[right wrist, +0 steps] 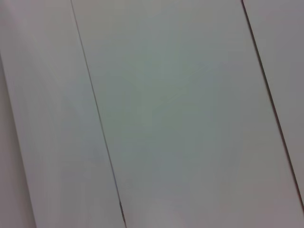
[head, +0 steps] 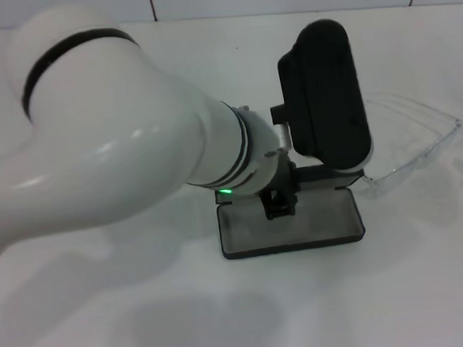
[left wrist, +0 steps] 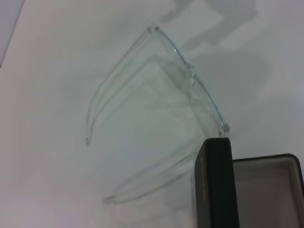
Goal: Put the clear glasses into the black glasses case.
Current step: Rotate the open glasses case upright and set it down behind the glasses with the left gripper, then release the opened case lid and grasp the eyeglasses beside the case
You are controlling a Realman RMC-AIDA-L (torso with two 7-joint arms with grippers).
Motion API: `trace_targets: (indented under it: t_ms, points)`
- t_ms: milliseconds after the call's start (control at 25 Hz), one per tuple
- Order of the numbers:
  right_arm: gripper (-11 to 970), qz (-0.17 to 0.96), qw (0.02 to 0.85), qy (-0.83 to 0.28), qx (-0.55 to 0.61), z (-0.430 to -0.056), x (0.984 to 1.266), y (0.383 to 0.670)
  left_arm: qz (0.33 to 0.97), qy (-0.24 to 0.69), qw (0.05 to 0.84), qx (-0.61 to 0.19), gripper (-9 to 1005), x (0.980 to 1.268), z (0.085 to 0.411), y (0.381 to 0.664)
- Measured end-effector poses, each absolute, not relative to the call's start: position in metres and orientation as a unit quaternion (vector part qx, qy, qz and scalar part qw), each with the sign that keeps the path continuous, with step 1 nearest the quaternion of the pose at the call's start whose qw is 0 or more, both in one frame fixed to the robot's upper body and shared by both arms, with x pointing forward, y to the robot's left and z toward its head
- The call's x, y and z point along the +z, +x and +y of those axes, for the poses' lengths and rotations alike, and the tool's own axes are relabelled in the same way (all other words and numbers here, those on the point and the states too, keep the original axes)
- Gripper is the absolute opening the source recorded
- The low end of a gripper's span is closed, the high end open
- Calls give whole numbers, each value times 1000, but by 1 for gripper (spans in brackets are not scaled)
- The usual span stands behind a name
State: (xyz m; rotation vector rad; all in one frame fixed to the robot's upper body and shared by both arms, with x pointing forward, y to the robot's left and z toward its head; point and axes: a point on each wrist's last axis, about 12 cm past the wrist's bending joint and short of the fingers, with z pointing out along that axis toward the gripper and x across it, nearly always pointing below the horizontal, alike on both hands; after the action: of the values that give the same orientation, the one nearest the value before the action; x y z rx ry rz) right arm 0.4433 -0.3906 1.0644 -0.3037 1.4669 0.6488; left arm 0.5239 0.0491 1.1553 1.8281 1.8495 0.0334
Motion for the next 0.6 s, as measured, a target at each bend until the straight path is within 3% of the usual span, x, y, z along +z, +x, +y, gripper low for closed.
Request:
trace_targets:
  t_ms: [280,520,600]
  points:
    - [676,685,636,-199,295,-385,1062,452,678,681,277,16,273,1159,46,522]
    - [675,691,575,-297,322,-381,1083,474,673,683,284,4,501,1169,44,514]
    - [675,693,547,-338,327,-380,1098,486,668,683,295,-18,507,1180,42,504]
